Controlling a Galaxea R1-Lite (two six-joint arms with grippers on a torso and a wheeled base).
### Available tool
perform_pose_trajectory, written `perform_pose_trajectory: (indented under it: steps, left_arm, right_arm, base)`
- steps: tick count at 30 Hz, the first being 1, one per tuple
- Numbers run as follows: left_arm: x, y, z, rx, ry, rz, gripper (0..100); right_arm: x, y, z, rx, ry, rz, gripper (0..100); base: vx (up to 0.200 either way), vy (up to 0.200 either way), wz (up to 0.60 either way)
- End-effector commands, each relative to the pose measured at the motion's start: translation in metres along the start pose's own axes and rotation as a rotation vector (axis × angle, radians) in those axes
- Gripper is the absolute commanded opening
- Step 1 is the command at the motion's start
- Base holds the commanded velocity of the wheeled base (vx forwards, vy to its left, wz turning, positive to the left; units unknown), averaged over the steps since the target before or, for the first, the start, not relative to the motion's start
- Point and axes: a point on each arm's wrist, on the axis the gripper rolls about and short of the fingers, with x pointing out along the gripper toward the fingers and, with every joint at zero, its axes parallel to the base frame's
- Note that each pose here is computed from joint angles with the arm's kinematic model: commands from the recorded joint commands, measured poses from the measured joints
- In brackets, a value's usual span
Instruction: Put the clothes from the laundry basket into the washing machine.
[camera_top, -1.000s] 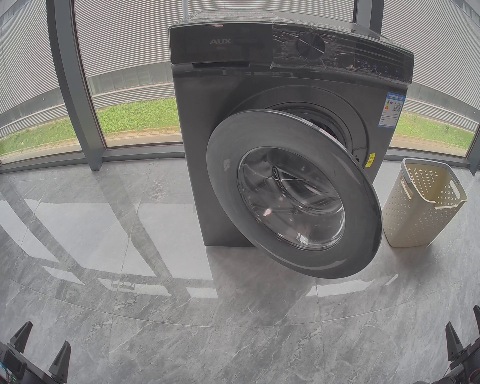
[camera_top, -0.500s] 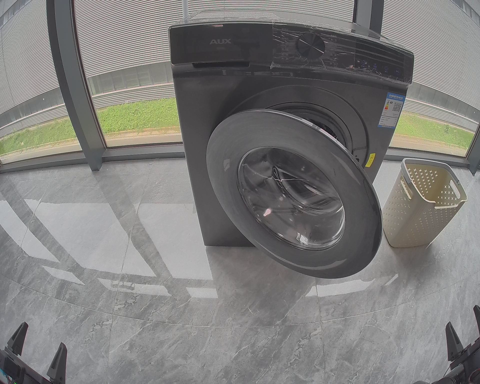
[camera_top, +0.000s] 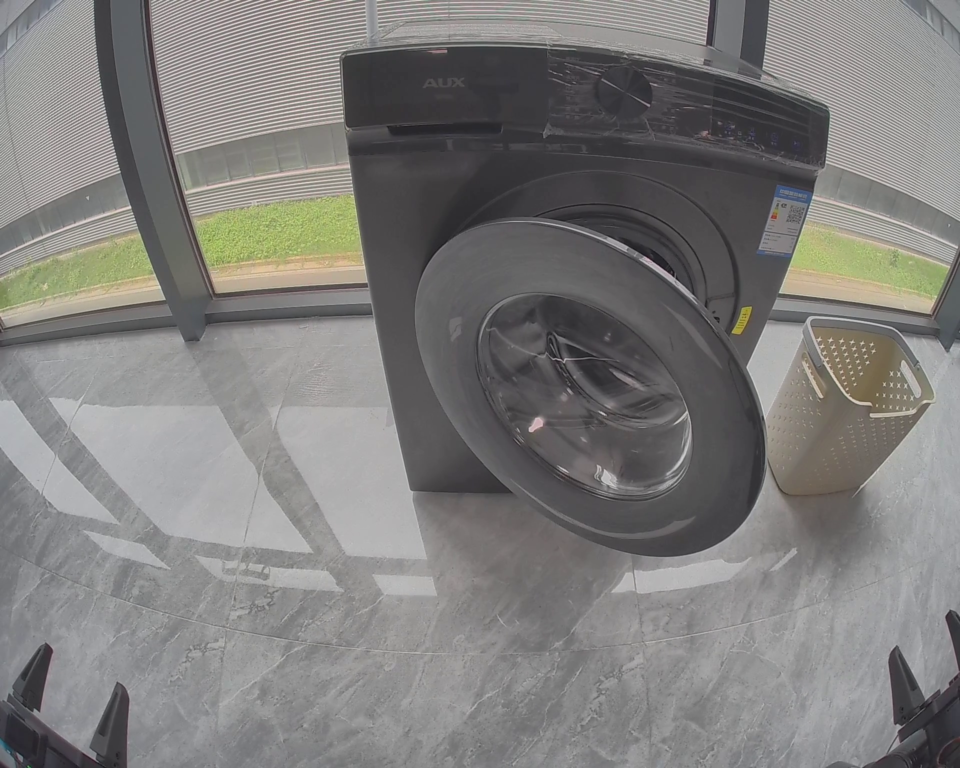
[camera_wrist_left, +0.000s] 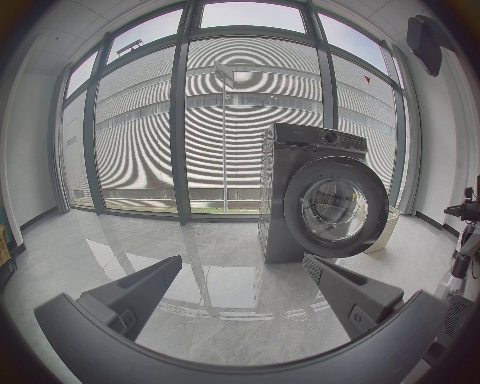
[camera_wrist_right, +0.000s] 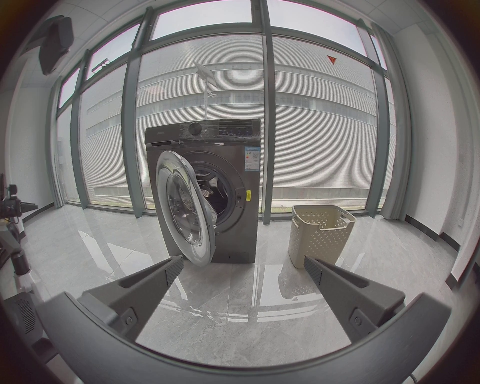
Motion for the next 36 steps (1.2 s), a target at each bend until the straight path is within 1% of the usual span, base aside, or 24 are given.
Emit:
perform_pose_trajectory:
  steps: [1, 2, 3, 4, 5, 6, 9, 11, 14, 16, 17, 19, 20, 23, 25, 28, 31, 34, 36]
  left_arm:
    - [0.0, 0.0, -0.005, 0.001, 0.006, 0.0, 100]
    - [0.001, 0.0, -0.005, 0.002, 0.007, 0.0, 100]
    - [0.001, 0.0, -0.005, 0.002, 0.007, -0.001, 100]
    - [0.001, 0.0, -0.005, 0.002, 0.007, -0.001, 100]
    - [0.001, 0.0, -0.005, 0.004, 0.007, -0.001, 100]
    - [0.001, 0.0, -0.005, 0.004, 0.007, -0.006, 100]
    - [0.0, 0.0, -0.005, 0.004, 0.006, -0.008, 100]
    - [0.001, 0.0, -0.005, 0.005, 0.007, -0.008, 100]
    - [0.0, 0.0, -0.005, 0.005, 0.006, -0.006, 100]
    - [0.001, 0.0, -0.005, 0.004, 0.007, -0.005, 100]
    - [0.0, 0.0, -0.005, 0.001, 0.006, -0.003, 100]
    - [0.001, 0.0, -0.005, 0.001, 0.007, -0.003, 100]
    - [0.001, 0.0, -0.005, 0.001, 0.007, -0.003, 100]
    - [0.001, 0.0, -0.005, 0.001, 0.007, -0.003, 100]
    - [0.001, 0.0, -0.005, -0.001, 0.007, -0.003, 100]
    - [0.0, 0.0, -0.005, -0.005, 0.006, -0.008, 100]
    - [0.0, 0.0, -0.005, -0.004, 0.006, -0.009, 100]
    - [0.0, 0.0, -0.005, -0.002, 0.006, -0.009, 100]
    - [0.001, 0.0, -0.005, -0.002, 0.007, -0.009, 100]
  right_arm:
    - [-0.002, 0.001, 0.008, -0.019, -0.059, 0.036, 100]
    - [-0.009, 0.001, 0.029, -0.004, -0.145, 0.063, 100]
    - [-0.015, 0.0, 0.052, 0.032, -0.208, 0.096, 100]
    - [-0.017, 0.0, 0.069, 0.078, -0.215, 0.126, 100]
    - [-0.015, 0.0, 0.079, 0.114, -0.189, 0.144, 100]
    - [-0.01, 0.001, 0.083, 0.142, -0.133, 0.168, 100]
    - [0.01, 0.005, 0.079, 0.15, 0.031, 0.328, 100]
    - [0.023, 0.008, 0.072, 0.169, 0.138, 0.436, 100]
    - [0.041, 0.011, 0.069, 0.184, 0.25, 0.534, 100]
    - [0.056, 0.012, 0.069, 0.166, 0.312, 0.56, 100]
    - [0.064, 0.012, 0.069, 0.146, 0.337, 0.566, 100]
    - [0.078, 0.013, 0.069, 0.104, 0.357, 0.576, 100]
    - [0.086, 0.014, 0.07, 0.095, 0.361, 0.579, 100]
    - [0.101, 0.015, 0.071, 0.093, 0.372, 0.587, 100]
    - [0.116, 0.017, 0.071, 0.103, 0.381, 0.586, 100]
    - [0.129, 0.017, 0.069, 0.116, 0.396, 0.581, 100]
    - [0.131, 0.018, 0.068, 0.119, 0.406, 0.582, 100]
    - [0.131, 0.022, 0.066, 0.119, 0.425, 0.62, 100]
    - [0.132, 0.024, 0.065, 0.128, 0.438, 0.635, 100]
  base:
    - [0.0, -0.2, 0.0]
    - [0.0, 0.0, 0.0]
    - [0.0, 0.0, 0.0]
    - [0.0, 0.0, 0.0]
    - [0.0, 0.0, 0.0]
    - [0.0, 0.0, 0.0]
    - [0.0, 0.0, 0.0]
    - [0.0, 0.0, 0.0]
    - [0.0, 0.0, 0.0]
    - [0.0, 0.0, 0.0]
    - [0.2, -0.2, 0.0]
    - [0.2, -0.2, 0.0]
    - [0.2, -0.2, 0.0]
    - [0.2, -0.2, 0.0]
    - [0.2, -0.2, 0.0]
    - [0.0, 0.0, 0.0]
    - [0.0, 0.0, 0.0]
    - [0.0, 0.0, 0.0]
    - [0.0, 0.0, 0.0]
